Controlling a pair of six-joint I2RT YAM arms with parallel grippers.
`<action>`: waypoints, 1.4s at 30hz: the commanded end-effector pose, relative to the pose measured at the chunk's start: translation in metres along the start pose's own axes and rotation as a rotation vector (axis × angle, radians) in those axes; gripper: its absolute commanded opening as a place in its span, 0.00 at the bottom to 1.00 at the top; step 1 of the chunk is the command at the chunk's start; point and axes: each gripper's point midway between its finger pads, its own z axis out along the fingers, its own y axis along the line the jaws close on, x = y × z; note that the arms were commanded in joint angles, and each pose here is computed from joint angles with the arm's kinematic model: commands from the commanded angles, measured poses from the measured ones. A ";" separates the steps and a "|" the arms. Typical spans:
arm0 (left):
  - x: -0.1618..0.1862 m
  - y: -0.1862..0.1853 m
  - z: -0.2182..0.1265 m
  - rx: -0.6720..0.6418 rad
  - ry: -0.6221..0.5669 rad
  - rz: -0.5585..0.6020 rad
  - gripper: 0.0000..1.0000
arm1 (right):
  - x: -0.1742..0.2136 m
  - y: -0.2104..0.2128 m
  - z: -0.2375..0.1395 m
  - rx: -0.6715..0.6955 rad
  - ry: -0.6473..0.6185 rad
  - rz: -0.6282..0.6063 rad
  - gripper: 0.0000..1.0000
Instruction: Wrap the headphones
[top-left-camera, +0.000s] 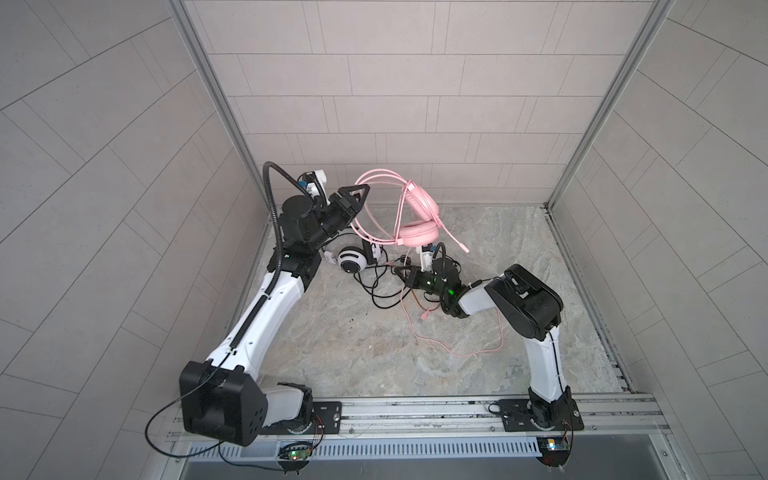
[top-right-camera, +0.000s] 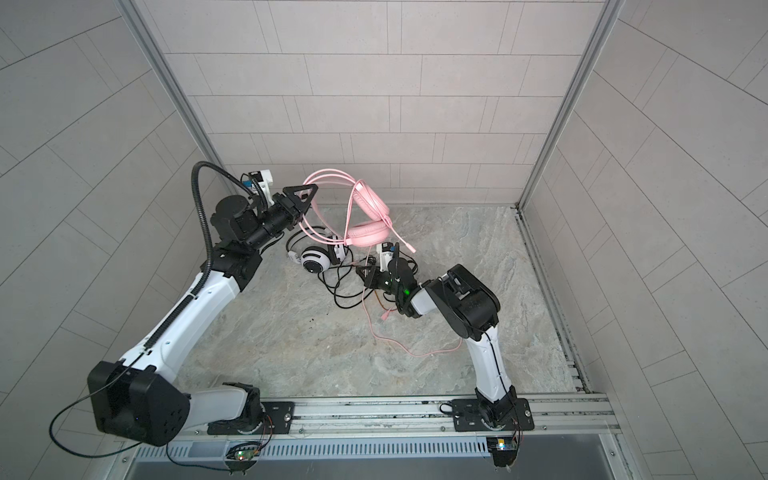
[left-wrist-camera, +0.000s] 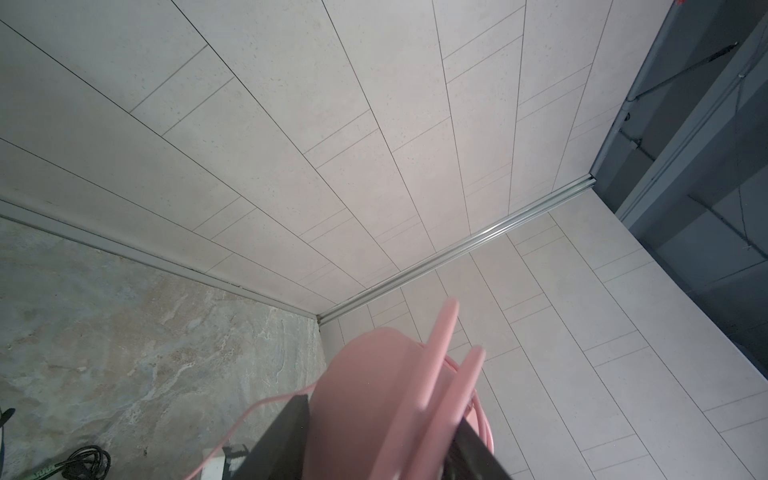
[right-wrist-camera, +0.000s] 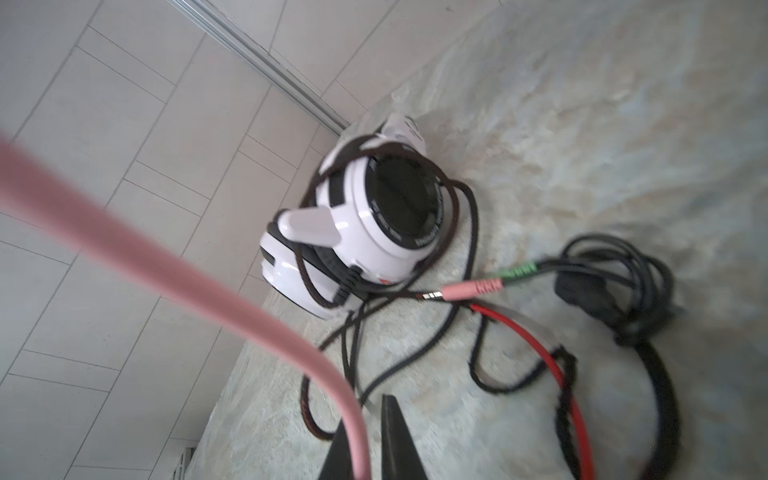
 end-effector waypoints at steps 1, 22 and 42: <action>-0.035 -0.037 -0.006 0.127 -0.173 -0.021 0.00 | 0.005 0.027 -0.014 -0.050 -0.023 0.009 0.12; -0.034 0.029 -0.001 -0.099 -0.357 0.055 0.00 | 0.098 0.155 -0.123 0.027 0.308 -0.421 0.08; 0.100 0.069 -0.017 -0.363 0.166 0.567 0.00 | -0.083 0.178 -0.258 0.352 0.062 -0.708 0.05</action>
